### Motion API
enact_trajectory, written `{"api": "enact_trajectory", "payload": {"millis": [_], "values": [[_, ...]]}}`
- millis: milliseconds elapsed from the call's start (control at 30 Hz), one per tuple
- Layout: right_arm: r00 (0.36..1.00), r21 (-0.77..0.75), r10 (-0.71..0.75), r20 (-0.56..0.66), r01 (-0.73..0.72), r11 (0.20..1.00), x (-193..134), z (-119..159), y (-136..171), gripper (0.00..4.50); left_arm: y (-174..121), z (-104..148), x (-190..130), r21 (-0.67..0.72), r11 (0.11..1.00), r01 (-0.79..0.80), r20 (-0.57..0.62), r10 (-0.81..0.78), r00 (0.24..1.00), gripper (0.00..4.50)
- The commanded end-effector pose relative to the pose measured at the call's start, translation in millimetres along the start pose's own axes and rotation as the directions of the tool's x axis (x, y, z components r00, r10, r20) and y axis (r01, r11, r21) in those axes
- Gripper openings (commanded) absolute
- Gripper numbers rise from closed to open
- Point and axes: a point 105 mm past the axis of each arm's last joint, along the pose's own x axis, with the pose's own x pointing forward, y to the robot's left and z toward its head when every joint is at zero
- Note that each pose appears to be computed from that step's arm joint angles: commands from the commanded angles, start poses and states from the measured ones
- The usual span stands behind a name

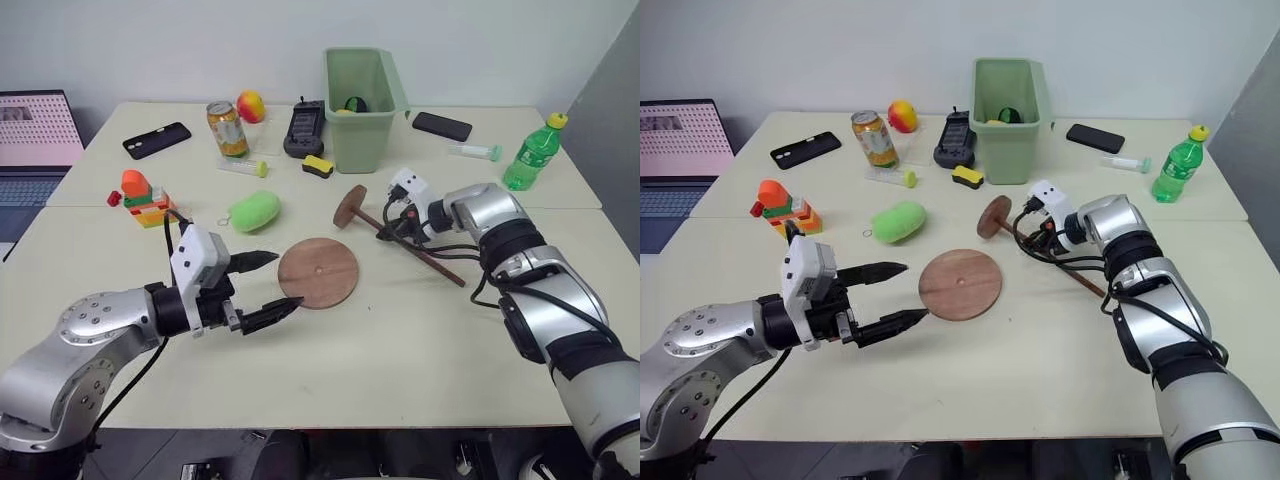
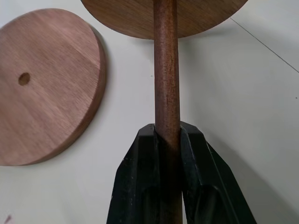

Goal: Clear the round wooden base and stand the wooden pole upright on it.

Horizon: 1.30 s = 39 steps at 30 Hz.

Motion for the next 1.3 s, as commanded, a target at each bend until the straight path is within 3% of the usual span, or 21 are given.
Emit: {"api": "enact_trajectory", "payload": {"millis": [33,100,233,400,567,933,1300], "values": [[0.940,-0.159,0.172,0.294,-0.129,0.979,-27.1,68.9,38.1,0.23,-23.1,-19.2,-12.7,-0.032,0.999,0.003,-0.059,-0.005,0.998,4.50],[0.844,-0.197,0.163,0.511,-0.069,0.978,-41.6,100.2,53.6,0.23,-32.6,-26.2,-18.3,-0.069,0.997,-0.046,-0.034,0.044,0.998,4.50],[0.665,-0.228,0.114,0.738,0.087,0.970,-52.1,117.9,83.9,0.23,-50.1,-44.3,-29.0,-0.125,0.981,-0.151,-0.018,0.150,0.989,4.50],[0.434,-0.149,0.078,0.897,0.132,0.980,-51.6,115.8,113.7,0.23,-53.5,-68.4,-43.2,-0.108,0.949,-0.295,-0.039,0.292,0.956,4.50],[0.323,-0.055,0.010,0.946,0.132,0.990,-19.4,92.9,129.0,0.23,-52.9,-61.1,-40.5,-0.149,0.918,-0.367,0.043,0.377,0.925,4.50],[0.309,-0.082,0.048,0.950,0.101,0.992,28.1,94.1,159.8,0.23,-53.9,-54.9,-39.7,-0.140,0.913,-0.384,0.059,0.395,0.917,4.50],[0.303,-0.103,0.084,0.949,0.047,0.994,48.8,104.2,174.6,0.23,-58.6,-50.5,-43.2,-0.130,0.907,-0.401,0.058,0.410,0.910,4.50]]}}
